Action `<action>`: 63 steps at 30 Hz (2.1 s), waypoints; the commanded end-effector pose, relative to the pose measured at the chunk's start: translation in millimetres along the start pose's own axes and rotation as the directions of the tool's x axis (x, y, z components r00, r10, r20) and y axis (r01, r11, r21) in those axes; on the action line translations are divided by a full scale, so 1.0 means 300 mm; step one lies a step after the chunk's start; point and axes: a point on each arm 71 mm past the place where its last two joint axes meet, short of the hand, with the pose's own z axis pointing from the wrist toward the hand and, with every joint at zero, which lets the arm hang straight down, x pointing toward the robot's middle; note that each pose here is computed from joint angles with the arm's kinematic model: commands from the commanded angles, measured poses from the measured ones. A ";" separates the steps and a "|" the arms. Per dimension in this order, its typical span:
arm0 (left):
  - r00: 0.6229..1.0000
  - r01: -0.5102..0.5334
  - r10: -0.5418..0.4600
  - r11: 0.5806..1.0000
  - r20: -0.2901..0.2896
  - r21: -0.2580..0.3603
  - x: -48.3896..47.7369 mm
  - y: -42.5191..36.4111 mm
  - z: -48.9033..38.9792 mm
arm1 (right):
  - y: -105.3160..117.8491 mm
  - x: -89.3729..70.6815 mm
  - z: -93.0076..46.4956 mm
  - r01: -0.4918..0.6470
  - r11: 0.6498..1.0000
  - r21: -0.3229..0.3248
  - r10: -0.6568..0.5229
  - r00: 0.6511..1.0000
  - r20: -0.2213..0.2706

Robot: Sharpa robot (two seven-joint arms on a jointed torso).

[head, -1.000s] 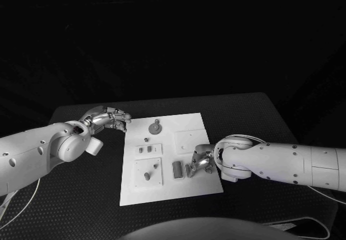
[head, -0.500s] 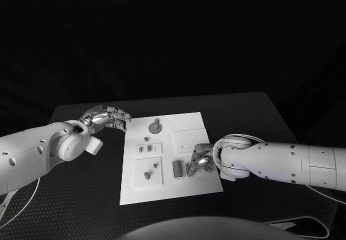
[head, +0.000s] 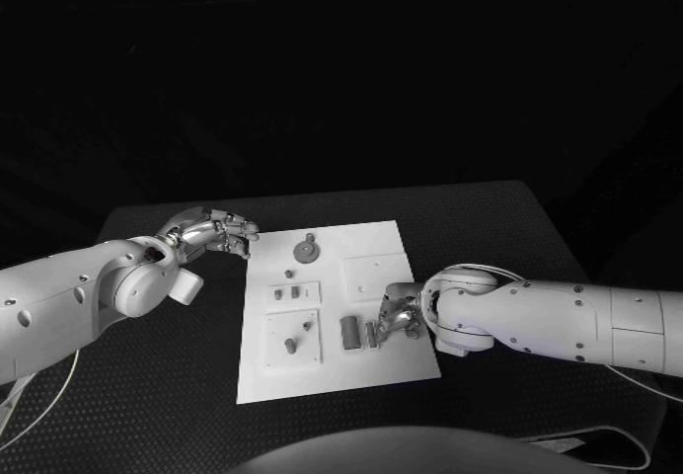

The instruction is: Assemble the parts on the task board

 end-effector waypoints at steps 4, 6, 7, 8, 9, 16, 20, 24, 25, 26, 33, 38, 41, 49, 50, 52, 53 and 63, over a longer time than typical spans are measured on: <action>1.000 0.003 -0.003 1.000 -0.017 0.007 0.007 -0.004 0.001 | 0.002 0.005 0.001 0.023 1.000 -0.005 -0.023 1.000 -0.007; 1.000 0.003 -0.003 1.000 -0.018 0.007 0.008 -0.004 0.001 | 0.003 0.005 0.001 0.023 1.000 -0.006 -0.023 1.000 -0.007; 1.000 0.003 -0.003 1.000 -0.019 0.006 0.008 -0.004 0.001 | 0.004 0.005 0.001 0.023 1.000 -0.006 -0.023 1.000 -0.008; 1.000 0.003 -0.003 1.000 -0.019 0.006 0.007 -0.003 0.001 | 0.003 0.006 0.001 0.022 1.000 -0.005 -0.022 1.000 -0.007; 1.000 0.003 -0.003 1.000 -0.019 0.006 0.007 -0.003 0.001 | 0.003 0.006 0.002 0.022 1.000 -0.005 -0.022 1.000 -0.006; 1.000 0.003 -0.002 1.000 -0.018 0.006 0.007 -0.004 0.002 | -0.006 0.001 0.003 0.016 1.000 0.002 -0.016 1.000 0.004; 1.000 0.002 -0.002 1.000 -0.015 0.009 0.007 -0.004 0.002 | -0.017 -0.005 0.000 0.008 1.000 0.006 -0.008 1.000 0.016; 1.000 0.013 -0.013 1.000 -0.013 0.012 0.007 -0.005 0.002 | -0.034 -0.017 -0.016 -0.001 1.000 -0.004 0.001 0.999 0.034; 0.999 0.032 -0.032 0.999 -0.008 0.012 0.007 -0.006 0.003 | -0.029 -0.034 -0.020 0.000 1.000 -0.019 0.001 0.999 0.044; 0.999 0.038 -0.038 0.999 -0.005 0.013 0.006 -0.006 0.003 | -0.025 -0.048 -0.022 -0.007 0.999 -0.032 0.008 0.999 0.051; 0.997 0.067 -0.068 0.997 0.036 0.026 -0.006 -0.009 0.003 | -0.013 -0.195 -0.029 -0.127 0.975 -0.183 0.157 0.974 0.161; 0.993 0.077 -0.080 0.996 0.081 0.039 -0.037 -0.021 0.003 | -0.018 -0.342 -0.033 -0.257 0.907 -0.333 0.344 0.909 0.235; 0.991 0.085 -0.090 0.995 0.103 0.049 -0.052 -0.033 0.006 | -0.031 -0.410 -0.030 -0.297 0.863 -0.408 0.419 0.872 0.252; 0.971 0.116 -0.134 0.988 0.196 0.103 -0.116 -0.076 0.029 | -0.104 -0.578 0.036 -0.440 0.737 -0.513 0.633 0.716 0.294; 0.970 0.115 -0.135 0.987 0.203 0.109 -0.124 -0.081 0.030 | -0.107 -0.589 0.043 -0.459 0.716 -0.527 0.658 0.696 0.287; 0.963 0.122 -0.147 0.985 0.225 0.120 -0.141 -0.085 0.031 | -0.109 -0.616 0.052 -0.480 0.679 -0.556 0.699 0.655 0.288; 0.961 0.126 -0.152 0.984 0.230 0.124 -0.144 -0.088 0.033 | -0.109 -0.621 0.055 -0.484 0.669 -0.564 0.709 0.645 0.287; 0.948 0.144 -0.184 0.976 0.260 0.166 -0.164 -0.111 0.078 | -0.086 -0.634 0.089 -0.531 0.523 -0.667 0.805 0.565 0.181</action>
